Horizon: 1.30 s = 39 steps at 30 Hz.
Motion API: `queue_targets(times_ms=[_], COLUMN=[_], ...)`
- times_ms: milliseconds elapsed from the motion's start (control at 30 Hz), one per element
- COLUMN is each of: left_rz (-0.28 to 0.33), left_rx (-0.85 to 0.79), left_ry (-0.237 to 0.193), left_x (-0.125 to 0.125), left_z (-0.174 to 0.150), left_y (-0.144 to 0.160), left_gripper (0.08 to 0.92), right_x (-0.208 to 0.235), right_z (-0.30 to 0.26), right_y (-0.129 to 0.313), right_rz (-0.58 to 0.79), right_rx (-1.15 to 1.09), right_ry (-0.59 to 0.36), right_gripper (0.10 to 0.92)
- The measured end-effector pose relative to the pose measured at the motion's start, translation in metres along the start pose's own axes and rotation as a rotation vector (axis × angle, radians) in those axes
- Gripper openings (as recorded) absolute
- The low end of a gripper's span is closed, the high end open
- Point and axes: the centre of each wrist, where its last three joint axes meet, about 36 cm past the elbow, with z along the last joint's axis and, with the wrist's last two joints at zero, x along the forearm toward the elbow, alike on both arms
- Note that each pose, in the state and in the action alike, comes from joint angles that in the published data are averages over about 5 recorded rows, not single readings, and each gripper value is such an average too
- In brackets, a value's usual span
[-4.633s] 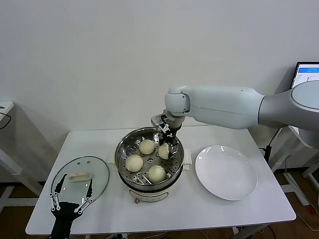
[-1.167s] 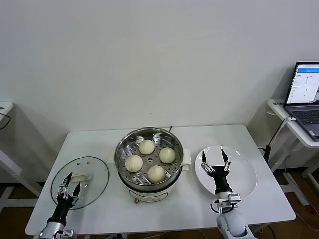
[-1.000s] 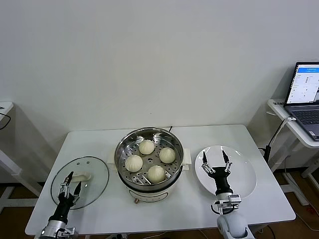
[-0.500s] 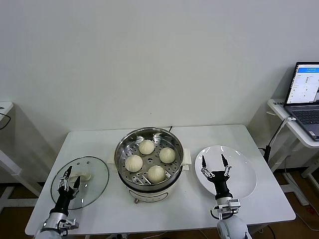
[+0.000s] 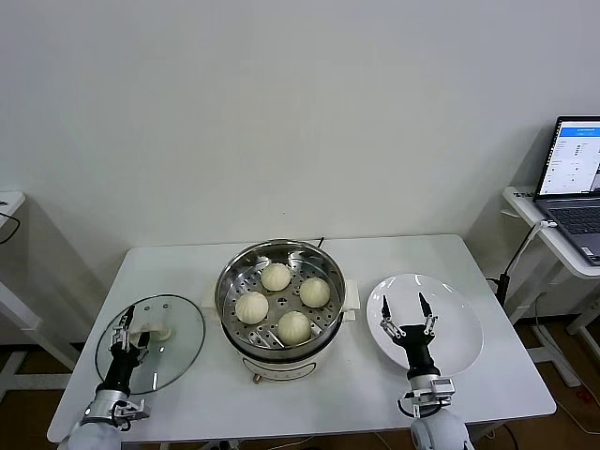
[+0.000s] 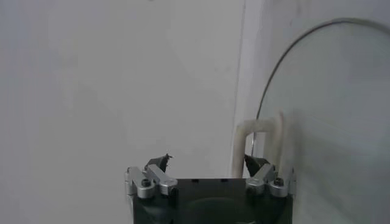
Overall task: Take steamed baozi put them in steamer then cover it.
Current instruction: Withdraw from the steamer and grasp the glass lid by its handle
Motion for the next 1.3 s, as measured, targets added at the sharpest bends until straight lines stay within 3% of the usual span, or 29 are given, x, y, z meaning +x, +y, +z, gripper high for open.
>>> queue_targets(times_ms=[300,967,1300], left_rz=[0.021,0.060,0.038], left_rx=[-0.007,-0.009,-0.021], left_ry=[0.019,0.050,0.051], left_x=[-0.0042,-0.0061,0.0000], left_z=[-0.0025,-0.0024,0.0013], left_y=[0.0000,-0.0074,0.0005], left_gripper=[0.791,0.229,0.195], right_x=[0.0013,0.0032,0.0070], right_z=[-0.0005,-0.0014,-0.0008], right_y=[-0.0034,-0.0046,-0.0085], right_rz=[0.001,0.005,0.014], right_rx=[0.012,0.018,0.022], right_ry=[-0.005,-0.016,-0.015], right_gripper=[0.823,0.823,0.823])
